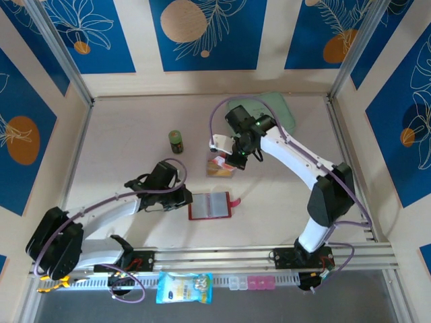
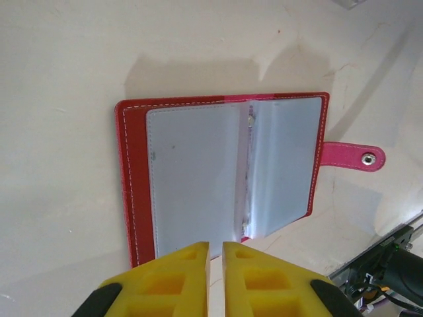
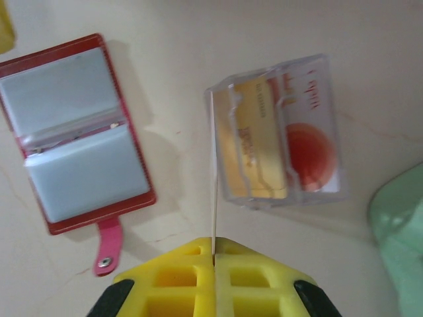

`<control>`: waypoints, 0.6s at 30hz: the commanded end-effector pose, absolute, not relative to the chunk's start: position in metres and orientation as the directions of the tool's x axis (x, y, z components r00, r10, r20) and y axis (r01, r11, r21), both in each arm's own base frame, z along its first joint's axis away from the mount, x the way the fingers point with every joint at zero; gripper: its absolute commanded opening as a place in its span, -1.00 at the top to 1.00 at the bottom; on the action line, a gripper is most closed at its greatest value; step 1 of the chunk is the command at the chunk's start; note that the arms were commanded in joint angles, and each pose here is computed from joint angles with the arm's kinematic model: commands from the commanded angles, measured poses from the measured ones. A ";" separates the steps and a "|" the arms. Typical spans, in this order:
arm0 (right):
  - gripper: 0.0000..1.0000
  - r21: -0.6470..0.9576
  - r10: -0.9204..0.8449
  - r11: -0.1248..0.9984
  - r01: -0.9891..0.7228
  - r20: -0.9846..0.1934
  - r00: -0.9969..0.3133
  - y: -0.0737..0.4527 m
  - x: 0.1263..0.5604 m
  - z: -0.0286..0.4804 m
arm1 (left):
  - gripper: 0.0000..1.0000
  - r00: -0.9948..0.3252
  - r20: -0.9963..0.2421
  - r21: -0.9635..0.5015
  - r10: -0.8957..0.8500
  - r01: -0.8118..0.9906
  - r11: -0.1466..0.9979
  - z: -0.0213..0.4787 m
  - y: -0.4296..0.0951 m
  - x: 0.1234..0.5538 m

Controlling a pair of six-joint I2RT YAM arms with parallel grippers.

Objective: Take the credit cards out of the card holder

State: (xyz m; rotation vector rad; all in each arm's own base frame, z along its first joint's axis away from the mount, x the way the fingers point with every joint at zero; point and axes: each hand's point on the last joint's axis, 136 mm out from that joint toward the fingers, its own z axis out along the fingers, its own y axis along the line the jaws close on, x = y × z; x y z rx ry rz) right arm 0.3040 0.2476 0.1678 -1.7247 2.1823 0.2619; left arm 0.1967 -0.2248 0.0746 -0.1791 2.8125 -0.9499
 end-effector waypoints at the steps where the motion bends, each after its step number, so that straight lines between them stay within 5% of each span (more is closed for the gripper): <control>1: 1.00 -0.054 -0.899 0.180 -0.982 -0.415 -0.142 0.254 0.318 0.176 | 0.73 -0.976 -0.117 -0.585 -0.181 -0.080 0.807 0.070 -0.214 0.191; 18: 1.00 -0.049 -0.934 0.143 -0.989 -0.336 -0.119 0.257 0.384 0.129 | 0.71 -0.973 -0.108 -0.562 -0.205 -0.110 0.820 0.066 -0.200 0.182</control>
